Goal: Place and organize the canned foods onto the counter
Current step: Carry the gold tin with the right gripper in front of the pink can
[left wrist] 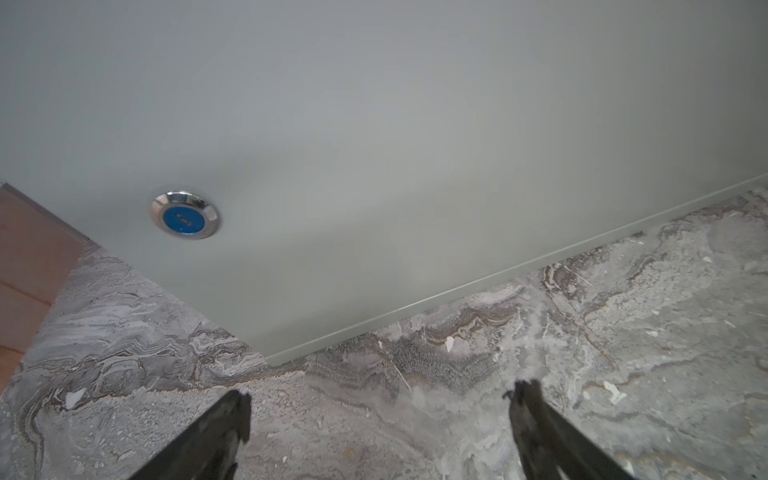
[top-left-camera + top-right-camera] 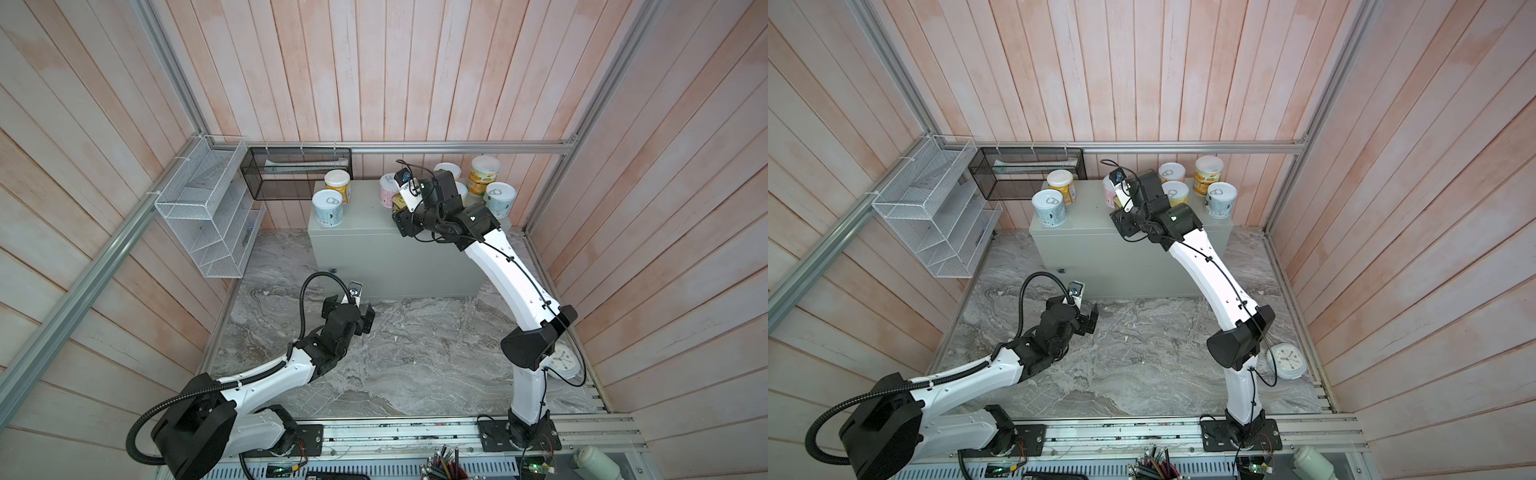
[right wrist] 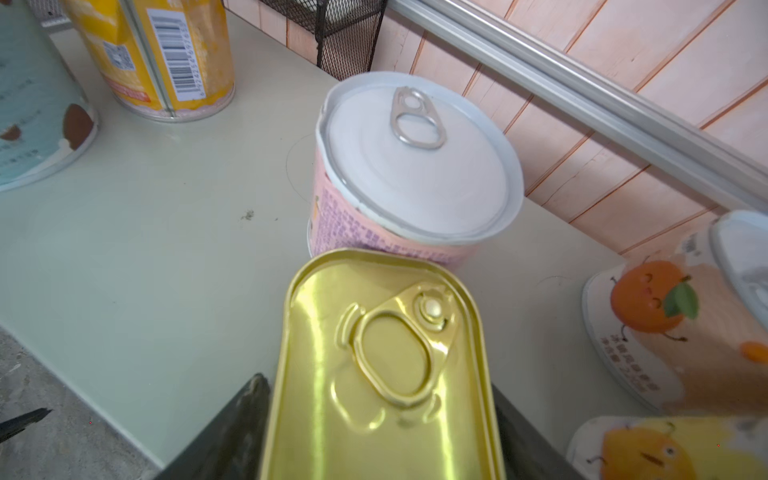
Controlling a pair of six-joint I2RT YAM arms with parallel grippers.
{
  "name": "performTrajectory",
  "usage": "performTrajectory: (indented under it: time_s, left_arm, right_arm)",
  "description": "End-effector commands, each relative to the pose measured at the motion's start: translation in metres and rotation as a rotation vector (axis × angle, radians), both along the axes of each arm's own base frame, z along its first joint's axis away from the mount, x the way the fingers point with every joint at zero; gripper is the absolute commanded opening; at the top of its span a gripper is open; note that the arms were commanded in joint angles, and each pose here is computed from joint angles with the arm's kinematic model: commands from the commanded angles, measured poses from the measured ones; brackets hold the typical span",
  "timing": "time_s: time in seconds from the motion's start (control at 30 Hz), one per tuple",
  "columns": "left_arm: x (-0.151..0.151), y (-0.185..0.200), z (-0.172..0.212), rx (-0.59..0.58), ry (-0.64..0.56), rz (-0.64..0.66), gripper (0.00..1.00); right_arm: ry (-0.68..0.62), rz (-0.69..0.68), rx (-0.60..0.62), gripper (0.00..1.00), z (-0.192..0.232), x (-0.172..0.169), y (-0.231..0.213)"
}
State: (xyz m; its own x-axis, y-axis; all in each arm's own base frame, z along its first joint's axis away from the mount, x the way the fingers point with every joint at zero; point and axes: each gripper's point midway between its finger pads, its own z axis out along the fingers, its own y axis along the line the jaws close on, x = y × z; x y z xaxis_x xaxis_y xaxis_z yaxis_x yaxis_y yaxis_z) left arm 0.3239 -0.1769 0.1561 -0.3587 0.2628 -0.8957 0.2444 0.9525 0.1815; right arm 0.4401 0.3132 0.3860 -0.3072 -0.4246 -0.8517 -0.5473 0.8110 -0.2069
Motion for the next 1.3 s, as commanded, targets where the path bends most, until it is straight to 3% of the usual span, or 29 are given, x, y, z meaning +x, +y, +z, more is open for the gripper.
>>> performTrajectory:
  time_s: [0.0, 0.3, 0.47, 1.27]
  left_arm:
    - [0.006, 0.000, 0.009, -0.002, -0.015, 0.014, 1.00]
    - [0.006, -0.001, 0.008, 0.001, -0.010, 0.012, 1.00]
    - [0.007, -0.003, 0.005, -0.001, -0.002, 0.008, 1.00]
    - [0.007, -0.002, 0.005, 0.010, 0.002, 0.013, 1.00]
  right_arm:
    - [-0.048, -0.032, 0.069, 0.76, 0.023, -0.012, -0.009]
    - [-0.121, -0.033, 0.210, 0.76, 0.016, -0.047, -0.026]
    - [-0.165, -0.021, 0.282, 0.70, 0.022, -0.061, -0.035]
    - [-0.188, 0.006, 0.307, 0.59, 0.024, -0.047, -0.031]
